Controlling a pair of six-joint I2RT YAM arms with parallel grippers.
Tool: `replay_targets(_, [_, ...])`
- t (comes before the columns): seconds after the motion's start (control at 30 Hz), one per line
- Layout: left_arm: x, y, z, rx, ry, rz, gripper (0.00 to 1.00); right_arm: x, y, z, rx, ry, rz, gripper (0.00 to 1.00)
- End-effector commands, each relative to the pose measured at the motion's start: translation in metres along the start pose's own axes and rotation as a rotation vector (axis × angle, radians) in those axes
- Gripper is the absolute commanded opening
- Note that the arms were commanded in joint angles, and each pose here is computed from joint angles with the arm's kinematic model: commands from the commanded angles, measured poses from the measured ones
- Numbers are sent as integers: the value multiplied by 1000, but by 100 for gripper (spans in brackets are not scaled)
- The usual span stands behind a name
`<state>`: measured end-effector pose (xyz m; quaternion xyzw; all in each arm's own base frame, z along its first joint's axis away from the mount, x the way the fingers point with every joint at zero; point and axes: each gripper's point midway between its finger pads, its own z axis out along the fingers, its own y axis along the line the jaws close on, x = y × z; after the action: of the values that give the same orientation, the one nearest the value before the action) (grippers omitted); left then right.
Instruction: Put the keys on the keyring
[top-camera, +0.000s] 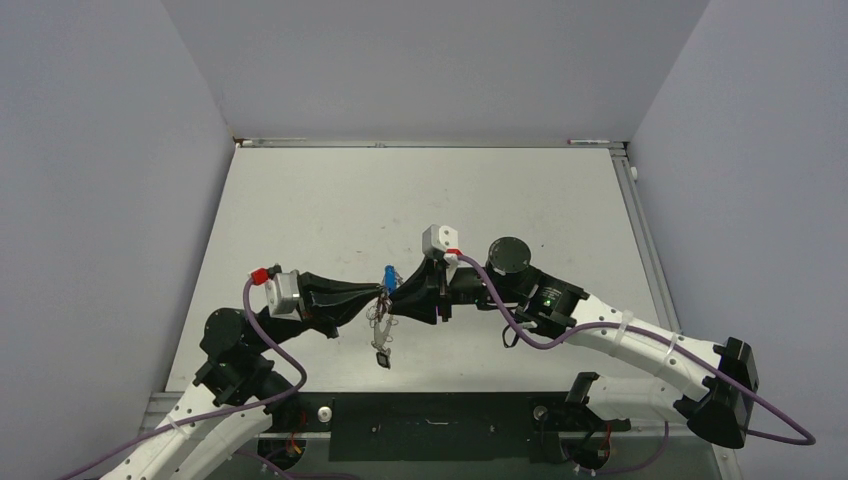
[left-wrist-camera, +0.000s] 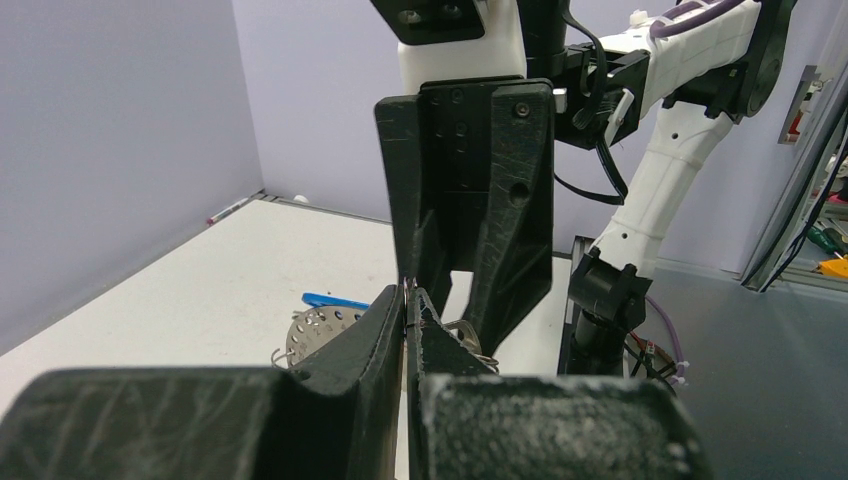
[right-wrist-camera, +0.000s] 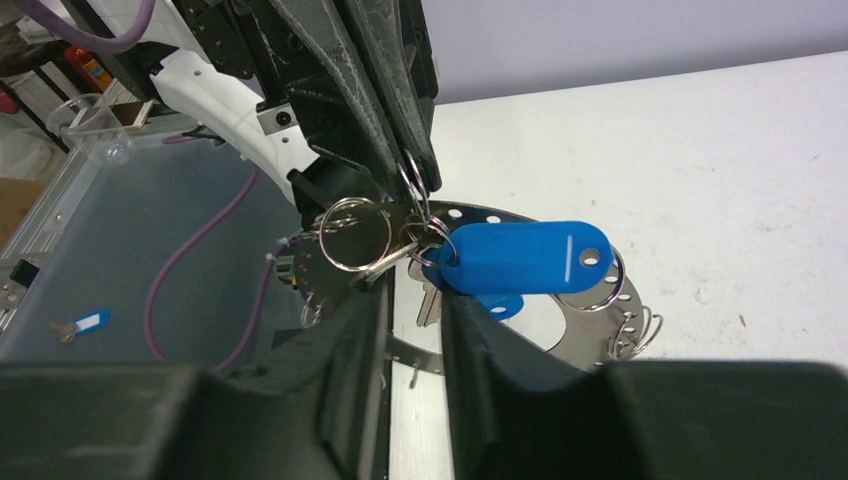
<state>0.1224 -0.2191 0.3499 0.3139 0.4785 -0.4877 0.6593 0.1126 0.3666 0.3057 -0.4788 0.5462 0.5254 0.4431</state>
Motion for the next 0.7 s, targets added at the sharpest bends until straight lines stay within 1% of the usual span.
replay_targets(0.0, [-22,-9,1,45,-73,32,0,-38,7,-12,21,-63,-97,39])
replay_targets(0.1, [-22,-12,1,57,-72,31,0,-48,8,-18,36,-63,-131,44])
replay_targets(0.3, [-21,-15,1,78,-69,26,0,-63,9,-21,45,-81,-171,48])
replay_targets(0.4, [-21,-16,1,86,-70,23,0,-65,9,-19,39,-87,-175,48])
replay_targets(0.47, [-21,-17,2,89,-70,21,0,-64,8,-16,32,-84,-176,46])
replay_targets(0.57, [-21,-18,2,95,-69,20,0,-62,5,-11,28,-78,-173,40])
replay_targets(0.67, [-21,-18,1,97,-70,20,0,-60,3,-7,23,-76,-170,37])
